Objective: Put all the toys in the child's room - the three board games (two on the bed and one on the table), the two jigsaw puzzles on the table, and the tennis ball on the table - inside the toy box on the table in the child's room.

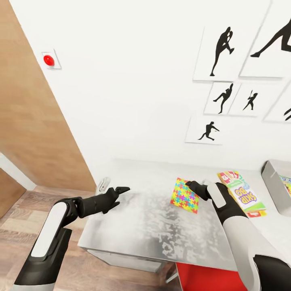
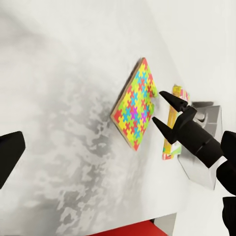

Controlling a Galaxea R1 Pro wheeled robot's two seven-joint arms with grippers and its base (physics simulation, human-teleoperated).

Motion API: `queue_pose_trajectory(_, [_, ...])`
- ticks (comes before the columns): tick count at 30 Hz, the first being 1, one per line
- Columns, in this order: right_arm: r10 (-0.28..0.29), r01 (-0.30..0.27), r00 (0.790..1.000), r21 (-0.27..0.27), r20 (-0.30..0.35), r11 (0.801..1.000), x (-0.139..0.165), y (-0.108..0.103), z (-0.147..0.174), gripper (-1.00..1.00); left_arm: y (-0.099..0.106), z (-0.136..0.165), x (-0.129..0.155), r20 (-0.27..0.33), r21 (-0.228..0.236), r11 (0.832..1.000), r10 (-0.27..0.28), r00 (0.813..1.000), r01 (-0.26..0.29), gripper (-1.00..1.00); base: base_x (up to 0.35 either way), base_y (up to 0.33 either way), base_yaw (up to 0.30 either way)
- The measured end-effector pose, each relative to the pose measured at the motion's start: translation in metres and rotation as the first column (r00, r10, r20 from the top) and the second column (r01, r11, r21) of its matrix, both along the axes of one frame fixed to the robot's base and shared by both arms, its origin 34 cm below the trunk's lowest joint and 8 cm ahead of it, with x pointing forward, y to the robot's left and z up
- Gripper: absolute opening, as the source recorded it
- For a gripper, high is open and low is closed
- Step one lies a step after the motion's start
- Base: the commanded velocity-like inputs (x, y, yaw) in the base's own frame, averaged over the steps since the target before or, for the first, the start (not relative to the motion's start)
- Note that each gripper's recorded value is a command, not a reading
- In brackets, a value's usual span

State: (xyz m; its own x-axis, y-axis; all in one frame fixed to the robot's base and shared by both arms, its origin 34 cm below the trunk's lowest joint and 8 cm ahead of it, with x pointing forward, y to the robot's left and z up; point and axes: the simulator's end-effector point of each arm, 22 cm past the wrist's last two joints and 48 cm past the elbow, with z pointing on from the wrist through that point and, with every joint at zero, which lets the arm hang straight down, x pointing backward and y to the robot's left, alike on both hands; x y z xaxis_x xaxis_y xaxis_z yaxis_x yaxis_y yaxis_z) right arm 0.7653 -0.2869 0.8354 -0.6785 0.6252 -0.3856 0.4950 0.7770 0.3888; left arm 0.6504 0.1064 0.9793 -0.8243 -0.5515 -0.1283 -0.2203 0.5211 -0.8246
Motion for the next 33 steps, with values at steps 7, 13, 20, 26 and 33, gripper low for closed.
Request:
queue_pose_trajectory(7, [-0.002,0.002,1.000,-0.003,0.005,1.000,0.001,0.000,0.001,1.00,0.000,0.001,0.000,0.003,0.000,1.000,0.000,1.000,0.000,1.00,0.000,0.000,0.286])
queue_pose_trajectory(13, [-0.002,0.002,1.000,-0.003,0.008,1.000,0.001,0.000,0.003,1.00,0.000,0.003,0.000,0.006,0.001,1.000,0.000,1.000,0.000,1.00,0.000,0.000,0.290])
queue_pose_trajectory(20, [-0.002,0.002,1.000,-0.004,0.013,1.000,0.002,-0.001,0.006,1.00,0.000,0.005,0.000,0.009,0.002,1.000,0.000,1.000,0.000,1.00,0.000,0.000,0.289])
queue_pose_trajectory(26, [-0.003,0.003,1.000,-0.004,0.017,1.000,0.003,-0.001,0.009,1.00,0.001,0.007,0.000,0.012,0.002,1.000,0.000,1.000,0.000,1.00,0.000,0.000,0.289])
queue_pose_trajectory(33, [-0.003,0.003,1.000,-0.007,0.027,1.000,0.005,-0.003,0.013,1.00,0.000,0.008,0.000,0.014,0.002,1.000,0.000,1.000,0.000,1.00,0.000,0.000,0.131])
